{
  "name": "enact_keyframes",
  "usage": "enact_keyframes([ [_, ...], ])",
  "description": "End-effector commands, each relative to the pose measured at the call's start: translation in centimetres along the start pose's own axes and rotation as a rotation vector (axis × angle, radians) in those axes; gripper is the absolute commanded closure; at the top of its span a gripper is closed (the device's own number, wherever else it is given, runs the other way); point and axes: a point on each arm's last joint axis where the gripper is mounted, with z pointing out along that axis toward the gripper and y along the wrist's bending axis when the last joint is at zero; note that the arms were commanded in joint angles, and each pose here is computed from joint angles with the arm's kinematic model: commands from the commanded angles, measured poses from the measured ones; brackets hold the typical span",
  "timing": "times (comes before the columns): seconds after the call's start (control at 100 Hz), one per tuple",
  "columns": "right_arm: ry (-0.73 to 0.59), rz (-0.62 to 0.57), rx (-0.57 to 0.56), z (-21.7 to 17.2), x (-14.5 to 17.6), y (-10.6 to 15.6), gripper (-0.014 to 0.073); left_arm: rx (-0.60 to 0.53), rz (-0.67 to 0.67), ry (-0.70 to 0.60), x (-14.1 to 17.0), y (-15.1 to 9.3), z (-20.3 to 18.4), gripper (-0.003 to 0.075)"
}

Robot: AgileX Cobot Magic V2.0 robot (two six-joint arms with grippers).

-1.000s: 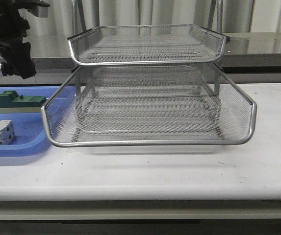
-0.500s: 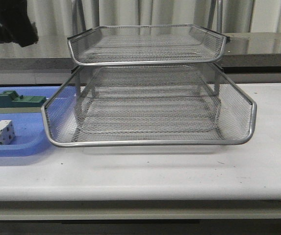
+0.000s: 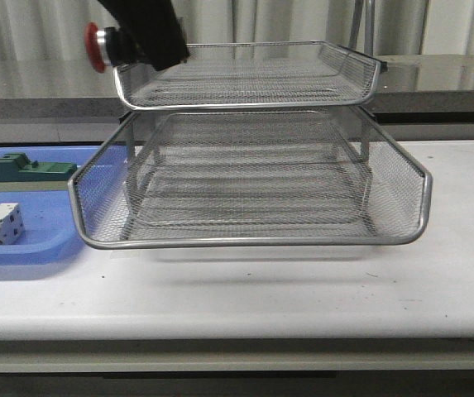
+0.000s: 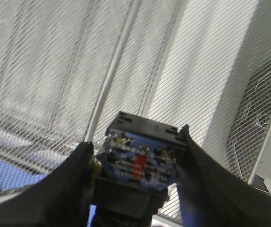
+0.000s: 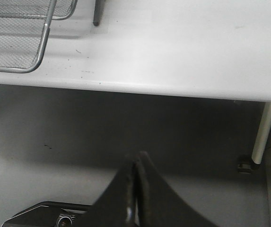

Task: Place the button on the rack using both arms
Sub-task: 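Carry the button over the pulled-out mesh tray and lower it inside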

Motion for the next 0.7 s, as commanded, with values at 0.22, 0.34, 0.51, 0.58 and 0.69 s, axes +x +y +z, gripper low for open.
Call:
enact_keyframes([
  [0.22,-0.079,-0.002,0.006,-0.7,-1.2,0.0,0.0666,0.047,0.088,-0.095,-3.0,-4.2,-1.9,0.0659],
  [0.34,-0.079,-0.002,0.006,-0.7,-1.2,0.0,0.0666,0.076,0.100,-0.090,-3.9,-4.8,0.1,0.0659],
  [0.51,-0.079,-0.002,0.006,-0.7,-1.2,0.0,0.0666,0.087,0.110,-0.095,-5.1,-5.1,2.9,0.0659],
  [0.58,-0.079,-0.002,0.006,-0.7,-1.2,0.0,0.0666,0.091,0.112,-0.090,-5.3,-5.2,3.9,0.0654],
  [0.69,-0.079,-0.002,0.006,-0.7,-1.2,0.0,0.0666,0.093,0.111,-0.086,-5.4,-5.2,4.6,0.0647],
])
